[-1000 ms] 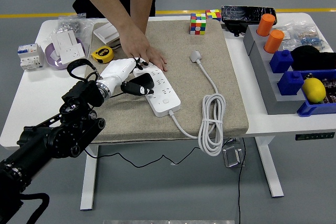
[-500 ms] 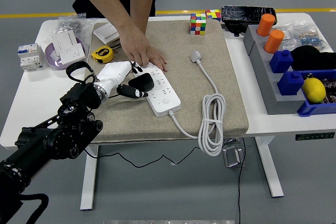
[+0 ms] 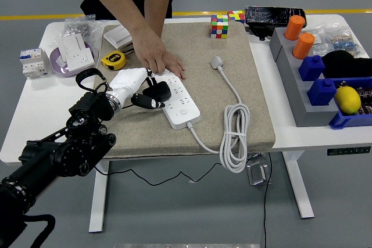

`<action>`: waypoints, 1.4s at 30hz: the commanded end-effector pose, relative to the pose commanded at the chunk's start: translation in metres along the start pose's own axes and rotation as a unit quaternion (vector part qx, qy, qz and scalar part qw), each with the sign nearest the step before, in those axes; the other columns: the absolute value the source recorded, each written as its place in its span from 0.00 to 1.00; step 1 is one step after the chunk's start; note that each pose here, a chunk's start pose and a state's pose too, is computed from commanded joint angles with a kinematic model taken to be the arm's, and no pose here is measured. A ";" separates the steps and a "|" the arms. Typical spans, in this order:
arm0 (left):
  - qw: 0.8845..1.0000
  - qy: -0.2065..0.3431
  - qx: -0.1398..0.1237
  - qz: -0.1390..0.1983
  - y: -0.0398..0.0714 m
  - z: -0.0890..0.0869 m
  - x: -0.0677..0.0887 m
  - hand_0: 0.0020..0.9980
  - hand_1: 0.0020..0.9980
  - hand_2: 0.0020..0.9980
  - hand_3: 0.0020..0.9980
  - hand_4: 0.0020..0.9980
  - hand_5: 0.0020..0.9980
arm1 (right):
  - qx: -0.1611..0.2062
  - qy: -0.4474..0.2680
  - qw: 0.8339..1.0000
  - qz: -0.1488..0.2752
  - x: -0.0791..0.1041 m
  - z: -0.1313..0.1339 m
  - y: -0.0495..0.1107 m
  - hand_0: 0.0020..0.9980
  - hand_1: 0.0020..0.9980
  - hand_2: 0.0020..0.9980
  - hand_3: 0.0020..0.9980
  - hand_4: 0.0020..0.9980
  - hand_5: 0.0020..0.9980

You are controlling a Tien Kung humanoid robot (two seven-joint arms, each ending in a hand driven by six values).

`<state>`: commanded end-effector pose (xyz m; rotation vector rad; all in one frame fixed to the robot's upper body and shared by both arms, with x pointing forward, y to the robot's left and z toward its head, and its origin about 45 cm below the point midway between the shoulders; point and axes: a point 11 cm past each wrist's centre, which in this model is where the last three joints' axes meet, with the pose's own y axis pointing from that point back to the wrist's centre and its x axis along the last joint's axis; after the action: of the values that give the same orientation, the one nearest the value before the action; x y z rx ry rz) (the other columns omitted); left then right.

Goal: Pick up the plug,place it near the board,insert it into the board,press the button

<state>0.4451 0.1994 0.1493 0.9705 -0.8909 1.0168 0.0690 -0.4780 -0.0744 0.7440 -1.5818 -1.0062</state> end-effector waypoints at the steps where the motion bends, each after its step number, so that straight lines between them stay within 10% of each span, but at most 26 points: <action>1: 1.000 0.000 0.000 0.000 0.000 0.000 0.000 0.64 0.66 0.53 0.45 0.78 0.41 | 0.000 0.000 1.000 0.000 0.000 0.000 0.000 0.85 0.76 0.73 0.77 1.00 1.00; 7: 1.000 0.000 0.003 0.004 0.000 -0.001 -0.002 0.64 0.66 0.53 0.45 0.78 0.41 | -0.001 0.002 1.000 0.002 0.001 0.001 0.000 0.85 0.76 0.73 0.77 1.00 1.00; 8: 1.000 0.000 0.002 0.006 0.000 -0.001 -0.002 0.63 0.59 0.52 0.40 0.53 0.33 | -0.001 0.002 1.000 0.002 0.002 0.001 0.000 0.85 0.76 0.74 0.77 1.00 1.00; 13: 1.000 0.001 0.002 0.006 0.000 -0.001 -0.002 0.63 0.59 0.52 0.40 0.53 0.33 | -0.001 0.003 1.000 0.002 0.002 0.002 0.000 0.85 0.76 0.74 0.77 1.00 1.00; 14: 1.000 0.001 0.002 0.005 0.000 -0.001 -0.003 0.61 0.57 0.50 0.34 0.45 0.18 | -0.002 0.003 1.000 0.003 0.002 0.002 0.000 0.85 0.76 0.73 0.77 1.00 1.00; 19: 1.000 0.004 0.003 0.001 0.000 -0.001 -0.005 0.61 0.57 0.50 0.34 0.45 0.18 | -0.002 0.003 1.000 0.003 0.002 0.003 -0.001 0.85 0.76 0.73 0.77 1.00 1.00; 20: 1.000 0.004 0.003 0.001 0.000 -0.001 -0.005 0.46 0.34 0.29 0.29 0.42 0.18 | -0.002 0.003 1.000 0.003 0.002 0.002 -0.001 0.85 0.76 0.73 0.77 1.00 1.00; 26: 1.000 0.001 0.006 -0.002 0.000 -0.003 -0.005 0.43 0.25 0.22 0.27 0.39 0.18 | -0.001 0.002 1.000 0.002 0.002 0.001 0.000 0.85 0.76 0.73 0.77 1.00 1.00; 42: 1.000 -0.008 0.007 0.011 -0.001 -0.004 0.004 0.40 0.20 0.20 0.26 0.36 0.17 | 0.000 0.000 1.000 0.000 0.000 0.000 0.000 0.85 0.76 0.73 0.77 1.00 1.00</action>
<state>0.4474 0.2037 0.1518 0.9829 -0.9113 1.0369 0.0695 -0.4779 -0.0743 0.7436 -1.5827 -1.0065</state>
